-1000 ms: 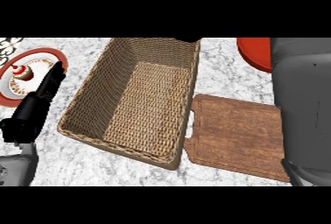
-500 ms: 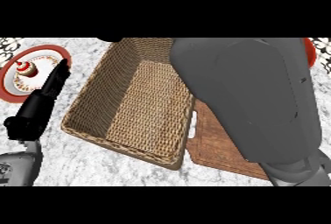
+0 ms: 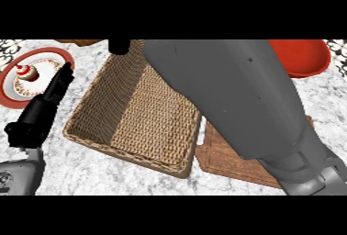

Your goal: Pick the croissant from the cutting board and place it in the basket

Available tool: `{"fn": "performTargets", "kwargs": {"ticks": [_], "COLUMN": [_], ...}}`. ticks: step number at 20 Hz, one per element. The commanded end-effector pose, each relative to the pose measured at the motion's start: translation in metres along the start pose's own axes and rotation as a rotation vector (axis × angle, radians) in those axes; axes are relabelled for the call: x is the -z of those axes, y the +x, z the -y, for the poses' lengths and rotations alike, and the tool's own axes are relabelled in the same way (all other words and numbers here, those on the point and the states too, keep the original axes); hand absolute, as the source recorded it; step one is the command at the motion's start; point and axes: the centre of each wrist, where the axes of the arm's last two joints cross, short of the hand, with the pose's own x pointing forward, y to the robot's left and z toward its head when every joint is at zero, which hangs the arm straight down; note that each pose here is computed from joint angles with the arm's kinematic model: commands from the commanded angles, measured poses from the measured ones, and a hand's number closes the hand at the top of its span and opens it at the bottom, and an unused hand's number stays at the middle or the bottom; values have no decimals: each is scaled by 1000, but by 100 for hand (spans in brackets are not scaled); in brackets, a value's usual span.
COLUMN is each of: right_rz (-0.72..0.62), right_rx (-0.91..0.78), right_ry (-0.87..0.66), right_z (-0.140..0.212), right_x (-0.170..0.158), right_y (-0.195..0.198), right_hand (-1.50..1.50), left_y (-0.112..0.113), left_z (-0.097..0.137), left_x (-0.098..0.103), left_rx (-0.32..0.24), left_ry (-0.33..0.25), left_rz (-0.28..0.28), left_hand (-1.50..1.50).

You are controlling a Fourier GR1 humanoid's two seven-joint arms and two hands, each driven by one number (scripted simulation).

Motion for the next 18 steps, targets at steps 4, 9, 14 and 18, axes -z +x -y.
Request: {"fn": "performTargets", "kwargs": {"ticks": [4, 9, 14, 18], "right_rz": [-131, -110, -76, -35], "right_rx": [-278, -237, -134, -3], "right_ry": [25, 159, 203, 101], "right_z": [-18, -36, -19, -3], "right_x": [6, 12, 10, 7], "right_y": [12, -5, 5, -6], "right_hand": [150, -150, -150, -150], "left_y": [-8, -7, 4, -3], "left_z": [9, 15, -4, 7], "left_x": [-7, 5, 17, -3], "left_rx": [4, 0, 8, -3], "left_ry": [5, 6, -5, 16], "left_rz": [-3, -6, 10, 19], "left_hand": [0, 0, 0, 0]}}
